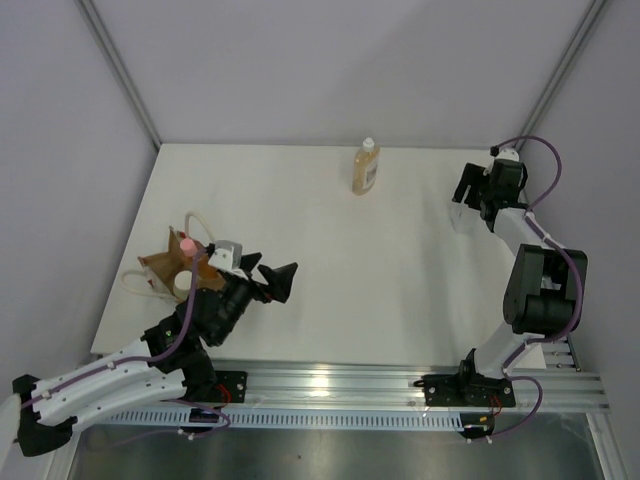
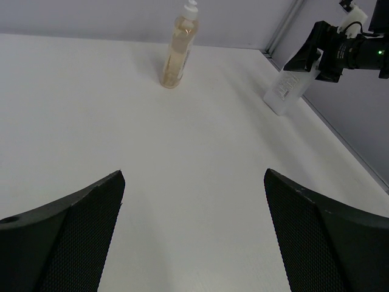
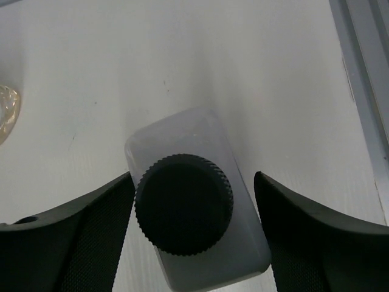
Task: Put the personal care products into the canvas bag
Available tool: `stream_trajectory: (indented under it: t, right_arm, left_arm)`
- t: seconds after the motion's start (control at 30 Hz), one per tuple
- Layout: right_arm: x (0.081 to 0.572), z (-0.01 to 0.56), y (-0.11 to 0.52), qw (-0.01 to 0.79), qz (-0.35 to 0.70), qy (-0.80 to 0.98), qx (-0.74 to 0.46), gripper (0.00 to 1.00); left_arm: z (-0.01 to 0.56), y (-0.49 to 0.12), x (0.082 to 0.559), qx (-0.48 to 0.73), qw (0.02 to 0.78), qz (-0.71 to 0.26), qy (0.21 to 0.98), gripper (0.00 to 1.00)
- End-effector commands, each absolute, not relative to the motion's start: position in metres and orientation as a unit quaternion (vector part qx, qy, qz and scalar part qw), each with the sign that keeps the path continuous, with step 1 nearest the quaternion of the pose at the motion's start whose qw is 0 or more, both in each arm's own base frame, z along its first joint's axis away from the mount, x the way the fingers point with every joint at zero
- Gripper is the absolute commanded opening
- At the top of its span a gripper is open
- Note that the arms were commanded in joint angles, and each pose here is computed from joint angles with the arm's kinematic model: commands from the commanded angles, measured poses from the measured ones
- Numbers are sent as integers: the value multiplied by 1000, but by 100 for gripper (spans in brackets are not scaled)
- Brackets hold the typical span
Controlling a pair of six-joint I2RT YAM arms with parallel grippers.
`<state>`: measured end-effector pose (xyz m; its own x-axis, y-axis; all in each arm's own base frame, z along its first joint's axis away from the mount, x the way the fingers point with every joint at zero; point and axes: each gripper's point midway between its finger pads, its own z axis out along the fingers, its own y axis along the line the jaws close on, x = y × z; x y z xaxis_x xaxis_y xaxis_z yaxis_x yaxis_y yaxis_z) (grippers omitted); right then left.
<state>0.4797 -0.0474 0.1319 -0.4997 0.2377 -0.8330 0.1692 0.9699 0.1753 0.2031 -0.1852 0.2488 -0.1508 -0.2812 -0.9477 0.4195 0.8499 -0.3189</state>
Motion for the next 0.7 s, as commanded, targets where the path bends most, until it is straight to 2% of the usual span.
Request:
stream_trajectory:
  t: [0.0,0.13,0.17,0.23,0.3,0.47,0.57,0.67]
  right_arm:
    - [496,157,-38,529,31,844,84,78]
    - [496,147,-28,514,16,855,72,61]
    - [496,145,-20,509,16,858,68,53]
    - [493,142,-16,501,-5,862,82,44]
    - [487,142,20,502,-4,863,53,36]
    - [459,152,82,522,-23,850,71,30]
    - [430,160,129,531,8,845,60,28]
    - [395,159,187,534,12,845,9,26]
  left_arm:
    - [254,-185,205,31,656,-275,702,99]
    - [253,-183,207,28,656,-265,706,99]
    - [251,-183,208,28,656,-261,708,99]
    - [251,-181,209,24,657,-259,708,99]
    - [251,-181,208,21,656,-263,707,99]
    - [250,-179,208,14,655,-266,707,99]
    - [247,-172,210,3,658,-248,711,99]
    - [247,-164,212,-13,663,-240,709,99]
